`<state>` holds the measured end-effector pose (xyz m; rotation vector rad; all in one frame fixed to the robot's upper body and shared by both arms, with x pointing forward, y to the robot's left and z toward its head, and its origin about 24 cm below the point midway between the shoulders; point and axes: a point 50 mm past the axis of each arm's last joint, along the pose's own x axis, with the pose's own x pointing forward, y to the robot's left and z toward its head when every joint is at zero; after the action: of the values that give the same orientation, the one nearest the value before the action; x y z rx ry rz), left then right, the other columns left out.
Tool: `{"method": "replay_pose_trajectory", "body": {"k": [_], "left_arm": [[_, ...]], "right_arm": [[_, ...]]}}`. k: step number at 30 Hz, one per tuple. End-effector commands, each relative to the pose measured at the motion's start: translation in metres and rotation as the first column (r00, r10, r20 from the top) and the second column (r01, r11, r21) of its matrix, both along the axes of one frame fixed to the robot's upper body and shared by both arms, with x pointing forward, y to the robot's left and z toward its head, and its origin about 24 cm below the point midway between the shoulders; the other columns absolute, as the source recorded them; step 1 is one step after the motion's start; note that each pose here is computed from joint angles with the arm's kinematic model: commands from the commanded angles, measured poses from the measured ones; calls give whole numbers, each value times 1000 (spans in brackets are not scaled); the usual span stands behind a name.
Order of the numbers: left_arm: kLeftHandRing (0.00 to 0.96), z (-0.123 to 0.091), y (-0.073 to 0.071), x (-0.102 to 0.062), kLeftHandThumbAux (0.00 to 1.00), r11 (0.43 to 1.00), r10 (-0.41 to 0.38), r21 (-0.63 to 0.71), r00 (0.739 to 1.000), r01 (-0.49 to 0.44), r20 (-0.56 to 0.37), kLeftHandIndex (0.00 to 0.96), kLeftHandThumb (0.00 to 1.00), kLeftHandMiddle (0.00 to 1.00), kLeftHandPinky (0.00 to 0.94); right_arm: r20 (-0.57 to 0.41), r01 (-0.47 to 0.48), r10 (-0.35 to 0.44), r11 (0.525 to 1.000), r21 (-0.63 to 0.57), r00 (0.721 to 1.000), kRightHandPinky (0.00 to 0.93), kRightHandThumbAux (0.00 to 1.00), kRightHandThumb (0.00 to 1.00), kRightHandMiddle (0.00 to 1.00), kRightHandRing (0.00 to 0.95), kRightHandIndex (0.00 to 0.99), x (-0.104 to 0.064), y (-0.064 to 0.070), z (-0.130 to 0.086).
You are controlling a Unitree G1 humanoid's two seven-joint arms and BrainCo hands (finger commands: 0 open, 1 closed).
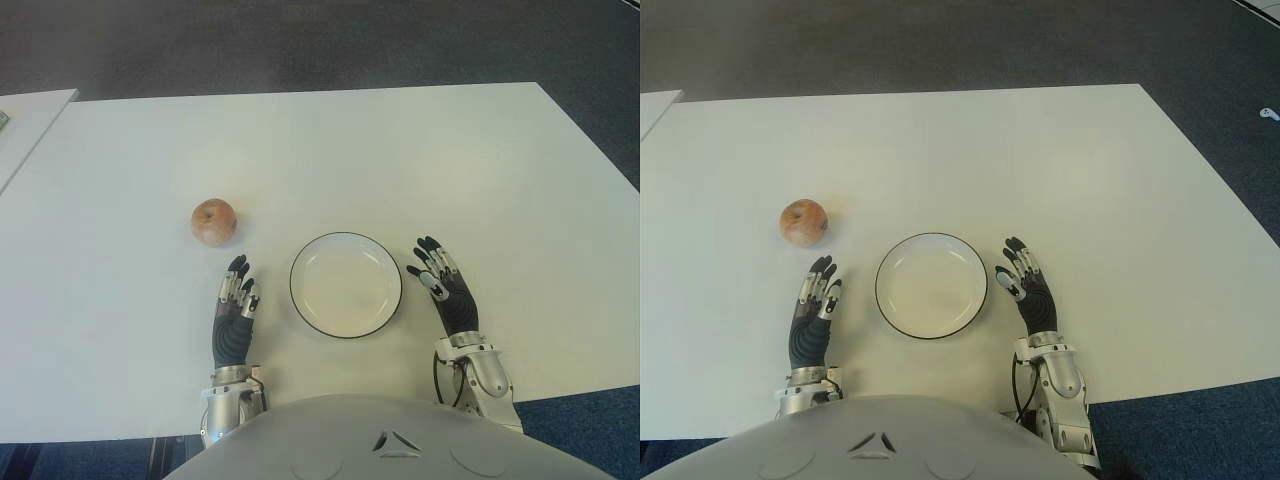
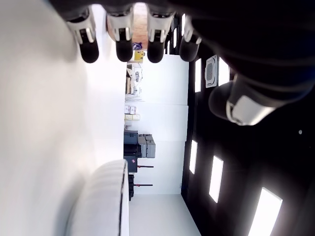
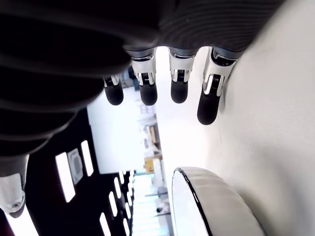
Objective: Put the apples into the plate.
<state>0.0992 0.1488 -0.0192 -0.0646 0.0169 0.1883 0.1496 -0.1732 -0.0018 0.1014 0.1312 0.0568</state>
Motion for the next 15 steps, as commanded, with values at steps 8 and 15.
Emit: {"method": "replay_pose_trajectory", "body": {"k": [8, 15], "left_arm": [[0, -6, 0, -5, 453, 1000, 12, -20, 999, -13, -53, 0, 96, 0, 0], [0, -6, -1, -4, 450, 1000, 1, -19, 999, -2, -36, 0, 97, 0, 0]], "right_arm": [[-51, 8, -9, 1000, -16, 999, 0, 527, 121, 0, 0, 0, -6, -2, -8], [-52, 13, -14, 1000, -13, 999, 0, 529, 123, 0, 0, 0, -5, -3, -8]]}}
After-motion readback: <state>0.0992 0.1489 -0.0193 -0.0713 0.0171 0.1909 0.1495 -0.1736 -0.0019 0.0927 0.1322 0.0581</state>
